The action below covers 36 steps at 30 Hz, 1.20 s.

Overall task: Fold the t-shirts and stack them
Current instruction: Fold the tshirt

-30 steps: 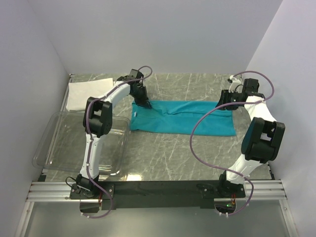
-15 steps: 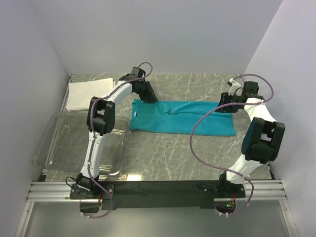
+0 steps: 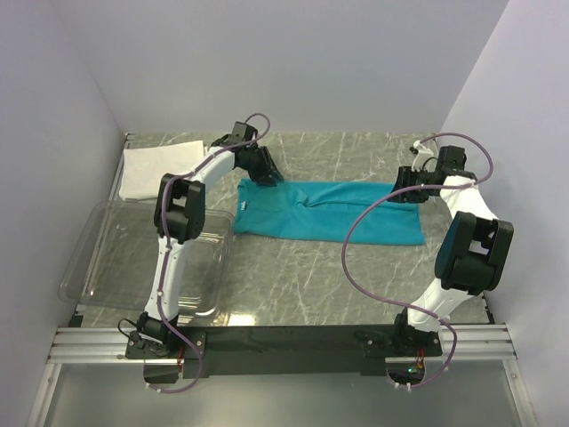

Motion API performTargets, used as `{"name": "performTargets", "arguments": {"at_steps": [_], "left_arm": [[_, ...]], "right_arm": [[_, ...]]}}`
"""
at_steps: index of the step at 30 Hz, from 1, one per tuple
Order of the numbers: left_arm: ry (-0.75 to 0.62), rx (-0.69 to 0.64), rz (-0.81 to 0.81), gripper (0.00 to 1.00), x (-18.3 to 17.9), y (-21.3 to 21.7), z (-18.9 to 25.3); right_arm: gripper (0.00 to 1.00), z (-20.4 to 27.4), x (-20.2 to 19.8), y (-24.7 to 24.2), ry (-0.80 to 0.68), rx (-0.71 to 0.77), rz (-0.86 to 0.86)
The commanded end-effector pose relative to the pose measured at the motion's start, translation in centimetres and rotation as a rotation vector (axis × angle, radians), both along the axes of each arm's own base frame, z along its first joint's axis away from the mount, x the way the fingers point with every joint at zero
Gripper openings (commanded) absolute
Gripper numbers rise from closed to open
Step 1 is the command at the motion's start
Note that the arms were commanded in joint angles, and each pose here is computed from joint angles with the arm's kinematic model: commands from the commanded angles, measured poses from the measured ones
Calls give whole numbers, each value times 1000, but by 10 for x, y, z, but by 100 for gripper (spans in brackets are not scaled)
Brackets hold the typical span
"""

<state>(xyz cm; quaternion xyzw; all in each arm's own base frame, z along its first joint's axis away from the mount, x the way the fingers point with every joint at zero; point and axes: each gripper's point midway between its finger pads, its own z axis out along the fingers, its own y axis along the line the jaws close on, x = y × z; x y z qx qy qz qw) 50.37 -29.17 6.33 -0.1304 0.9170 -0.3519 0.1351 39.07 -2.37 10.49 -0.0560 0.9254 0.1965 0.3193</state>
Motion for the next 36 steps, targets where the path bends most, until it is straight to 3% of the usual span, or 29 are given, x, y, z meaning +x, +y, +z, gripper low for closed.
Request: {"name": "performTargets", "arguments": {"at_steps": [1, 4, 8, 12, 20, 25, 32, 36], "left_arm": [[-33, 23, 25, 42, 2, 18, 17], [-60, 73, 51, 43, 3, 32, 18], [-217, 72, 62, 43, 11, 40, 67], [-373, 165, 110, 55, 16, 67, 107], [-304, 201, 176, 59, -7, 108, 98], [-215, 235, 216, 53, -25, 120, 74], [-232, 226, 206, 47, -30, 119, 77], [-237, 217, 181, 42, -41, 105, 81]], "right_arm": [[49, 33, 11, 0, -89, 4, 8], [49, 33, 11, 2, -88, 6, 13], [49, 31, 10, 6, -83, 2, 34], [50, 32, 12, 13, -86, -52, 95], [50, 34, 17, 25, -99, -44, 143], [50, 29, 23, 50, -64, -96, 276], [49, 7, 49, 89, -42, -353, 460], [38, 0, 86, 84, -51, -486, 427]]}}
